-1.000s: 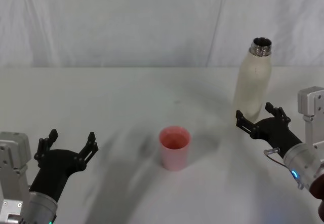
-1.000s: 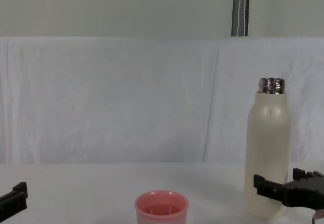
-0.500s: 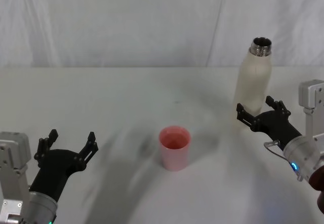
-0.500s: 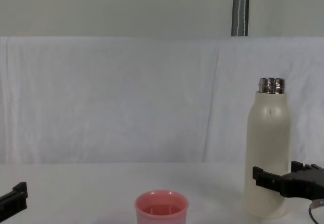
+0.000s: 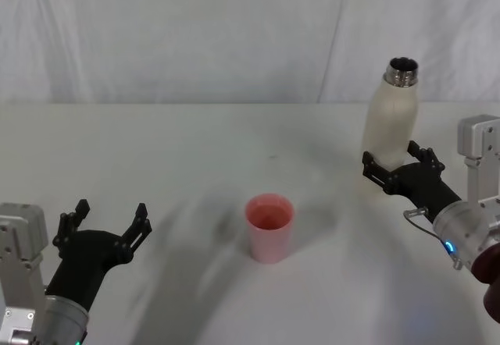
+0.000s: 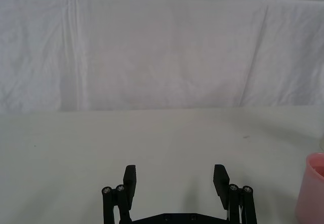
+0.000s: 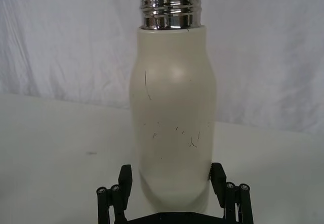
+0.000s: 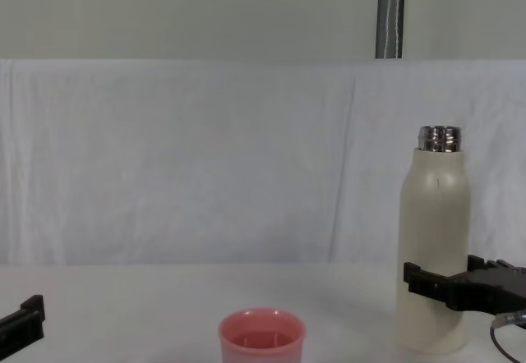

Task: Grasp the thermos with one hand and pour water into the cup lid.

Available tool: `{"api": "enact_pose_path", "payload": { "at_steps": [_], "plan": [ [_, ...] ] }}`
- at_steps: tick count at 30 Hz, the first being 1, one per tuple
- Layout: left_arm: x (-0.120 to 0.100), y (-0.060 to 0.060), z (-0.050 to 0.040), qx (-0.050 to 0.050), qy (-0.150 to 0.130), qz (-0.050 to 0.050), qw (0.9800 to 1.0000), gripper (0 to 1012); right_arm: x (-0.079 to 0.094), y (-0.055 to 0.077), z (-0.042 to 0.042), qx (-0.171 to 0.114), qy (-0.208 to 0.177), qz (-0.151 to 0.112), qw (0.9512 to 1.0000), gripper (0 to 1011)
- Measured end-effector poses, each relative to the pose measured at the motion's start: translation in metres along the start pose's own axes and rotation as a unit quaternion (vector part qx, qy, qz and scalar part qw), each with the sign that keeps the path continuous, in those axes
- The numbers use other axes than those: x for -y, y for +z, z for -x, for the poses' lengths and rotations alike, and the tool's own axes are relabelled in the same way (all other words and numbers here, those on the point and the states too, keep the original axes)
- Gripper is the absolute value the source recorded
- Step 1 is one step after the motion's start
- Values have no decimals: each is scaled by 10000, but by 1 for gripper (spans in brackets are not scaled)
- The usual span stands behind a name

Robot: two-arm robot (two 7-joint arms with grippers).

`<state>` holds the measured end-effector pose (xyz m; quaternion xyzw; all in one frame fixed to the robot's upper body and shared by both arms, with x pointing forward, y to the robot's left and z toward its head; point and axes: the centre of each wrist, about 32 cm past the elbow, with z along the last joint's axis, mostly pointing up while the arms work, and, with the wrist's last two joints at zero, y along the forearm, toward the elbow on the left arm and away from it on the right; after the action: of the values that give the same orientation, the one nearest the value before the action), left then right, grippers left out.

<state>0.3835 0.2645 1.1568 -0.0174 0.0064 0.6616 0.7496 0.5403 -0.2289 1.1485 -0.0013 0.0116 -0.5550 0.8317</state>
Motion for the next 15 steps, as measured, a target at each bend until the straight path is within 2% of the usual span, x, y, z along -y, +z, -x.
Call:
{"api": "enact_pose_path", "payload": {
  "at_steps": [15],
  "plan": [
    [0, 0, 0, 0, 0, 0, 10000, 1001, -104, -24, -35, -40, -4, 6, 10000, 1000]
  ]
}}
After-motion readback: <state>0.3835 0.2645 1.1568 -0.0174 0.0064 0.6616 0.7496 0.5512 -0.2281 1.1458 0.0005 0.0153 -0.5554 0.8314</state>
